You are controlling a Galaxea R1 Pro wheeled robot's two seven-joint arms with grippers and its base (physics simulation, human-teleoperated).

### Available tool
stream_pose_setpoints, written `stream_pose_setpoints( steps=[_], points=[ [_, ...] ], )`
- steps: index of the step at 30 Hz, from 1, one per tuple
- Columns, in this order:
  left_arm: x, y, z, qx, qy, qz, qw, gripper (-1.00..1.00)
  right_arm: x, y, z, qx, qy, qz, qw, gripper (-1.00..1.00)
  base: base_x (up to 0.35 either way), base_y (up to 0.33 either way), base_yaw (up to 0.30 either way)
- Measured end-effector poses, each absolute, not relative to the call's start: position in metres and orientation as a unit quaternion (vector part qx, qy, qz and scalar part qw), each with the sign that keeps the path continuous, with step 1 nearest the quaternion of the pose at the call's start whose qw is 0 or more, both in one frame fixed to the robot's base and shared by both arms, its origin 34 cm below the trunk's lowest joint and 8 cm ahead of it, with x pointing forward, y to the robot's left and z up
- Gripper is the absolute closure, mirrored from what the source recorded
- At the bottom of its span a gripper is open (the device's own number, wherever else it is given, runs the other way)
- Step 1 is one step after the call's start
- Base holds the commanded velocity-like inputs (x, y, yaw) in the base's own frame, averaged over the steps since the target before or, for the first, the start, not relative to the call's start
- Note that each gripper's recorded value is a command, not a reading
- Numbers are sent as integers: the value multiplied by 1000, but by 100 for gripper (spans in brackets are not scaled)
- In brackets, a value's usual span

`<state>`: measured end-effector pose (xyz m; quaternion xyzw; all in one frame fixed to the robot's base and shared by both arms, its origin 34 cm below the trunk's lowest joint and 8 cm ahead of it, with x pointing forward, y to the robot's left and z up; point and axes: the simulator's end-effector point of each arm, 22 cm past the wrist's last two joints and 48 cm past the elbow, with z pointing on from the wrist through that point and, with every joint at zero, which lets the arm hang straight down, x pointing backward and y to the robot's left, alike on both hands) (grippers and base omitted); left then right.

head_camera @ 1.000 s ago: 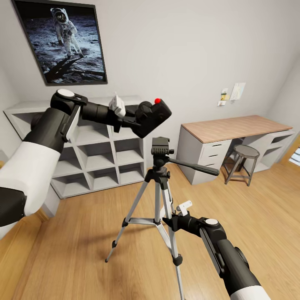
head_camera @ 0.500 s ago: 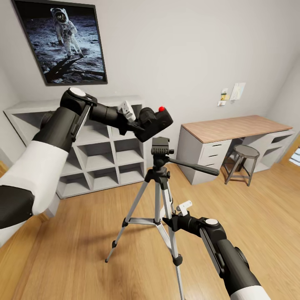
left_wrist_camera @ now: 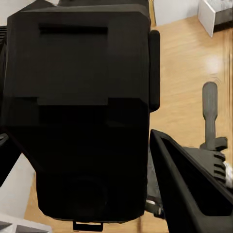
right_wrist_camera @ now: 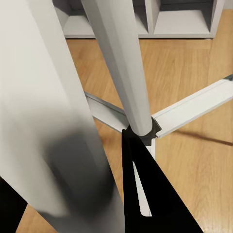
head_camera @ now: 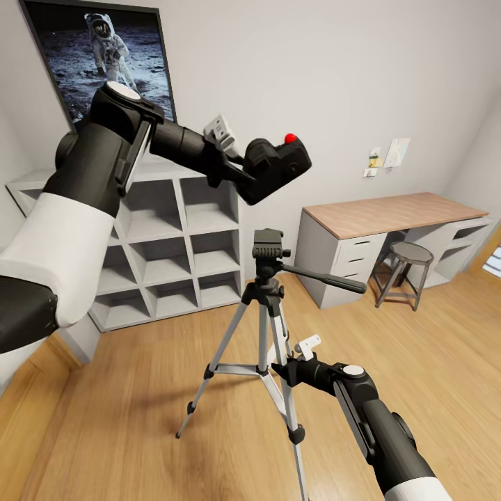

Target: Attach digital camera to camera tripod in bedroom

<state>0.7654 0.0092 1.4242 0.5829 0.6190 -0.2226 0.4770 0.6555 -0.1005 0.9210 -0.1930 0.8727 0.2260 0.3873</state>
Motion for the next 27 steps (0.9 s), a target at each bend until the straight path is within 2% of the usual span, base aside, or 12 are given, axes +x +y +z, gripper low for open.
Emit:
stream_pose_setpoints(
  steps=[18,27],
  points=[
    [743,3,1419,599,613,-267,442,100,656,-101,921,-192,873,226,388,100,0,0,0],
    [745,9,1418,598,618,-256,441,100,656,-101,921,-191,873,226,388,100,0,0,0]
  ],
)
